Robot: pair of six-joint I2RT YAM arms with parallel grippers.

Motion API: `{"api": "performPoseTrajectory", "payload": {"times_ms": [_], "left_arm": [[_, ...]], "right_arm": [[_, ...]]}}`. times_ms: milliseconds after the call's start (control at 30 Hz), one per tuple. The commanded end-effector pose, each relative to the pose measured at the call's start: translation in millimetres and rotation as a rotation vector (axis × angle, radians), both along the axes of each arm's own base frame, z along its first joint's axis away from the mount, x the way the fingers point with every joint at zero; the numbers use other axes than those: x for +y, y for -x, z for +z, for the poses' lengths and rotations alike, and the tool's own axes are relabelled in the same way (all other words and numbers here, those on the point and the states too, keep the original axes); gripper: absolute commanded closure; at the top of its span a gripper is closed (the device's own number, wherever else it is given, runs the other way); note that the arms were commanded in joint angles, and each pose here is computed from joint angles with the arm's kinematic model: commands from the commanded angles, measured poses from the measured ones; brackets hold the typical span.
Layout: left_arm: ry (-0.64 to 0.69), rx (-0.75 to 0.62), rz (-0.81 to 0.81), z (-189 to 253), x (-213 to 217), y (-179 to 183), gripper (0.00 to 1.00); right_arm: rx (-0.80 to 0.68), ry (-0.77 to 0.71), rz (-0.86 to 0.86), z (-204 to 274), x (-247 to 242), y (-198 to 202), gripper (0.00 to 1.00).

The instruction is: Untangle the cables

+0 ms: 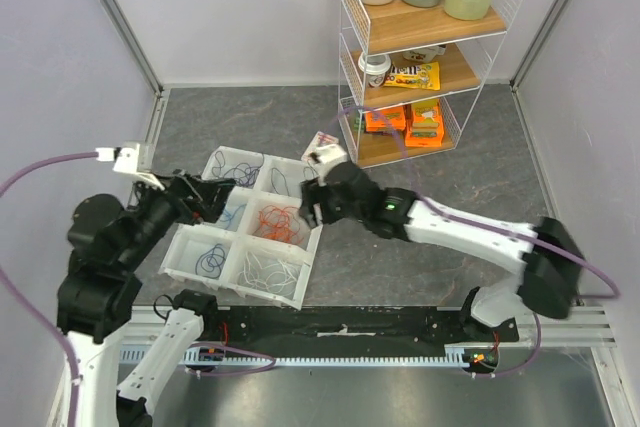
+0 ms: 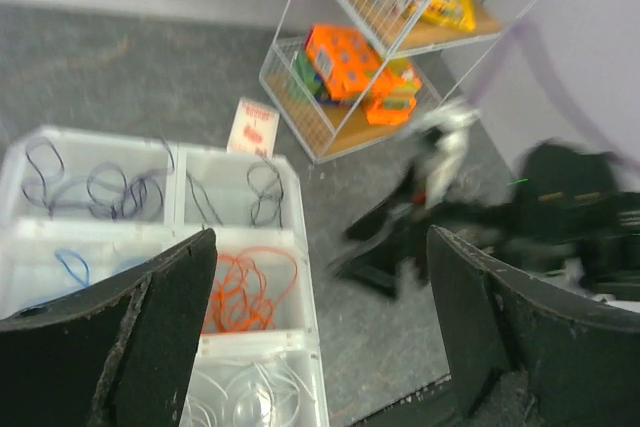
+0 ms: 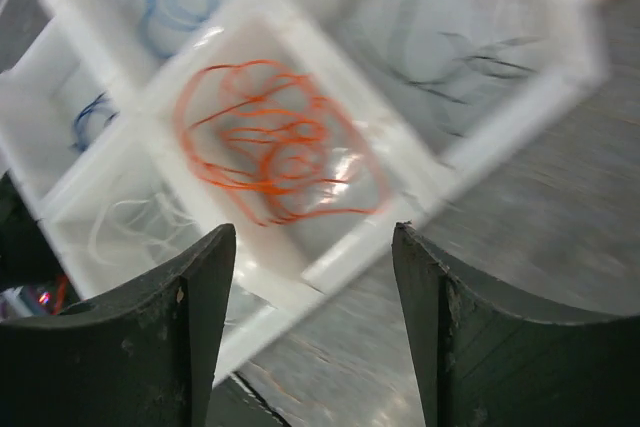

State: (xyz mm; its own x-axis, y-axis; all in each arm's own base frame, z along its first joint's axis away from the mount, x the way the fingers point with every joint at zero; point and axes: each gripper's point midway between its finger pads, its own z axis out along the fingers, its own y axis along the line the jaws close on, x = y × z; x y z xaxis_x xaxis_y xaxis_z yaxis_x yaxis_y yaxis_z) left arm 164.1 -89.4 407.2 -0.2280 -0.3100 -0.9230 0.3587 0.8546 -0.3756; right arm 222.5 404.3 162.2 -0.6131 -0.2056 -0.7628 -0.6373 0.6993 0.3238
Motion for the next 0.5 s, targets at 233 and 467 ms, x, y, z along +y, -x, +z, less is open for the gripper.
{"api": "performPoseTrajectory", "payload": {"times_ms": [233,467], "left_arm": [[0.361,-0.054,-0.05,-56.9,-25.2,-23.6,0.06],[0.432,-0.048,-0.038,-62.2,-25.6,-29.8,0.05]], "right_arm": [[-0.119,-0.005,-0.523,44.5,-204.7,18.1,0.15],[-0.208,-0.204,-0.78,98.1,-271.6,22.3,0.02]]}}
